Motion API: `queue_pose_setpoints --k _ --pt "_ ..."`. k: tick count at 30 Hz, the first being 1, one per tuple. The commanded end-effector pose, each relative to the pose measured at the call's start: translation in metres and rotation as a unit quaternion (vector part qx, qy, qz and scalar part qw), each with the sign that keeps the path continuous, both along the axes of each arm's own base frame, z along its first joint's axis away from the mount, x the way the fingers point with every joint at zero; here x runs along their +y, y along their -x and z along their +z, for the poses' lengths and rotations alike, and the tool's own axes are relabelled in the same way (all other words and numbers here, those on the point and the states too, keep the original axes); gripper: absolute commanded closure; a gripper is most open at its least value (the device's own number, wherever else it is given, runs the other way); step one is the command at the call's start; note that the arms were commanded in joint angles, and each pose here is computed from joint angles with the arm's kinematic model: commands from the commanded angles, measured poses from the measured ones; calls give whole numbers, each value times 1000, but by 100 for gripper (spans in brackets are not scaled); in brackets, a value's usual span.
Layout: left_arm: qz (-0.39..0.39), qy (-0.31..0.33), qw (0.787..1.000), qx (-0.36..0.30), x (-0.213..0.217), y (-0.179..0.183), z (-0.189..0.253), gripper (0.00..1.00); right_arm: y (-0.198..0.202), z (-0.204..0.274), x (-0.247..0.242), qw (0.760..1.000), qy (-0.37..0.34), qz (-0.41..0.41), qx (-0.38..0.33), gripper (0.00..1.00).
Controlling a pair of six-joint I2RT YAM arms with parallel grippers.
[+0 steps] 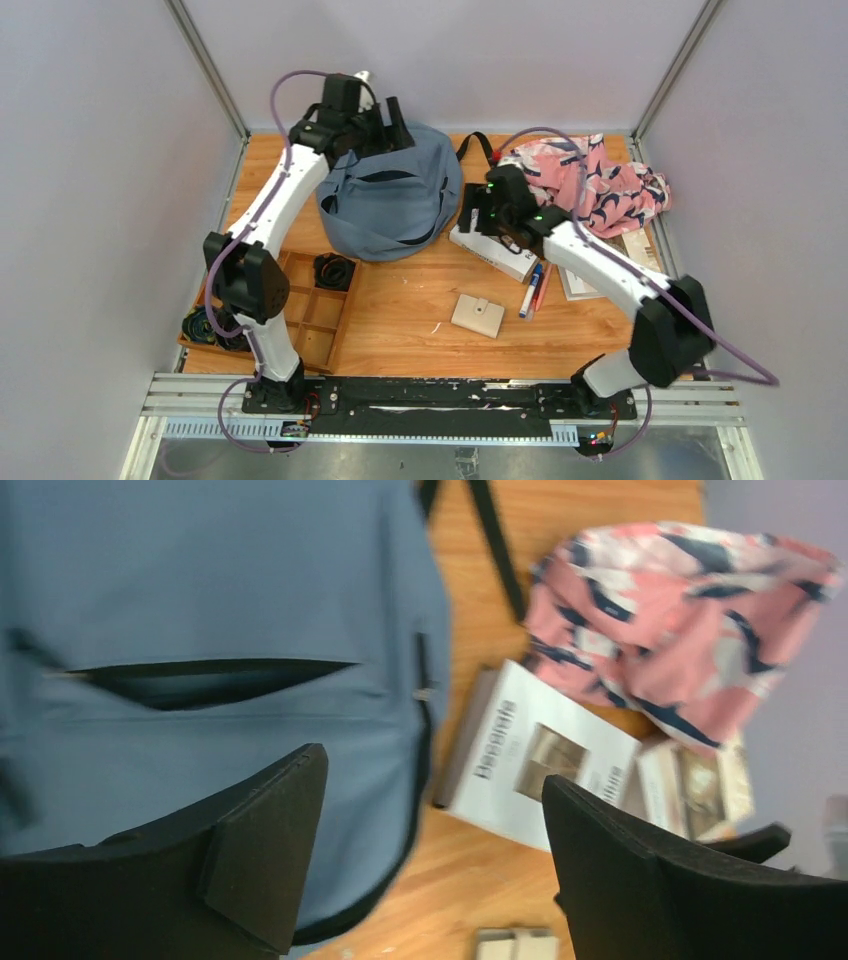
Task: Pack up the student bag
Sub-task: Adjust the student bag at the center of the board.
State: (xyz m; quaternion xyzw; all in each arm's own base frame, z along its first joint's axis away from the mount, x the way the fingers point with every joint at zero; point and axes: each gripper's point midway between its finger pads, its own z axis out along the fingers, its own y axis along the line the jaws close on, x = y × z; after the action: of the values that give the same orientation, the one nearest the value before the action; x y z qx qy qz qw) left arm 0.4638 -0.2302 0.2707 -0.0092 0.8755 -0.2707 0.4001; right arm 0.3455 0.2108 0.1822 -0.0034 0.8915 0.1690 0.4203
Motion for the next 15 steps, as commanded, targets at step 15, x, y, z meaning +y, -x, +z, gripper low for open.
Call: queue_pose_setpoints --k 15 --pt "174 -181 937 243 203 25 -180 7 11 -64 112 977 -67 139 146 11"
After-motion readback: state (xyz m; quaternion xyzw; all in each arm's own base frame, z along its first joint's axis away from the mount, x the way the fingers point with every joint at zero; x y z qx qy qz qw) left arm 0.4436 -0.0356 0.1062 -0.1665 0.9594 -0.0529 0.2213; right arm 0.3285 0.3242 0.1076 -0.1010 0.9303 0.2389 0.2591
